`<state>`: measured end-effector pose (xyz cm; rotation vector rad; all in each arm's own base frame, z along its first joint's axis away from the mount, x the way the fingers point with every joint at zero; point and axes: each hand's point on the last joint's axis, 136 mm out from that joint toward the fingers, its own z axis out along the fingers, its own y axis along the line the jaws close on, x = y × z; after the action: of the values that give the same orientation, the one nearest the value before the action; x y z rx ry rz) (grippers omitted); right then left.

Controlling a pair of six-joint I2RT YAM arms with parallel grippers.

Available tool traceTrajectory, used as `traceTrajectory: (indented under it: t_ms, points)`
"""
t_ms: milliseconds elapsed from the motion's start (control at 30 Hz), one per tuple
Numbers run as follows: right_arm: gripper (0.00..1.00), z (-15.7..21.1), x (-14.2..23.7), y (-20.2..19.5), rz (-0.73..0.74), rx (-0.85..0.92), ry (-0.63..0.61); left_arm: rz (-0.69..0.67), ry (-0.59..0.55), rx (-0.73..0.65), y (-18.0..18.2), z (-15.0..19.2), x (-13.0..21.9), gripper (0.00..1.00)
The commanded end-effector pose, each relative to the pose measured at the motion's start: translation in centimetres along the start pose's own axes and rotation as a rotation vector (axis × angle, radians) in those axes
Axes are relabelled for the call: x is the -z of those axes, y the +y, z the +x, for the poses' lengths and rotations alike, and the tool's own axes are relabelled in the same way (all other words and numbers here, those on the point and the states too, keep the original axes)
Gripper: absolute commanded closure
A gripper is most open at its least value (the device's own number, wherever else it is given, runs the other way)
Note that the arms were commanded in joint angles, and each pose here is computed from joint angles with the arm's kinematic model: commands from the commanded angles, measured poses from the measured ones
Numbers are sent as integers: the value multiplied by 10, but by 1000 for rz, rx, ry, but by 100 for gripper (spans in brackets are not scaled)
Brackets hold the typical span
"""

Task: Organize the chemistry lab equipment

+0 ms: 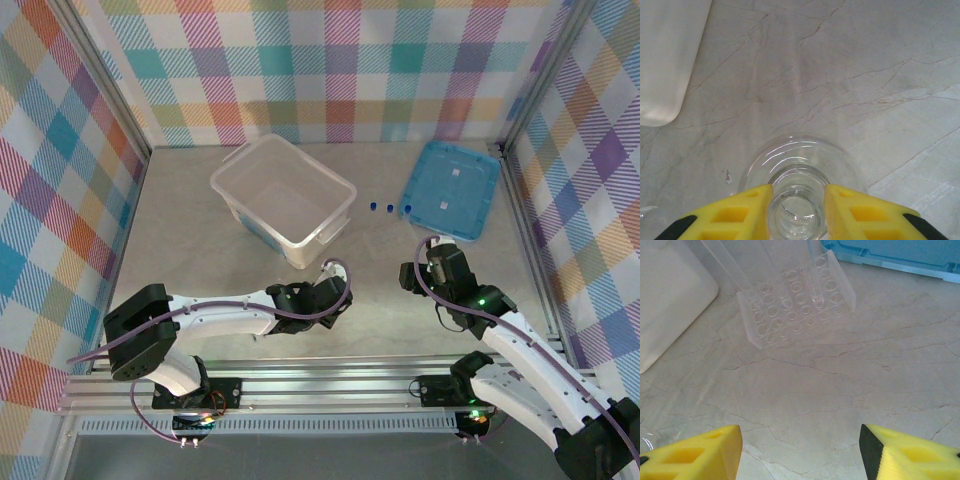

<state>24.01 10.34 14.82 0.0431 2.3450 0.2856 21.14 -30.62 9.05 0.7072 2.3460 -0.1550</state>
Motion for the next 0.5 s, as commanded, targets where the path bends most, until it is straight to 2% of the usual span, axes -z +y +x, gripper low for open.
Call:
traceTrajectory:
  t_ms: [0,367,467]
  points:
    - [35,-4,2,3,-7,12,-14,7,-22,-16,-6,-10,7,70]
    - [35,-4,3,2,-5,9,-17,23,-5,-21,-12,-7,-1,73]
    - [35,-3,2,1,-3,9,-14,23,-1,-24,-13,-6,-3,71]
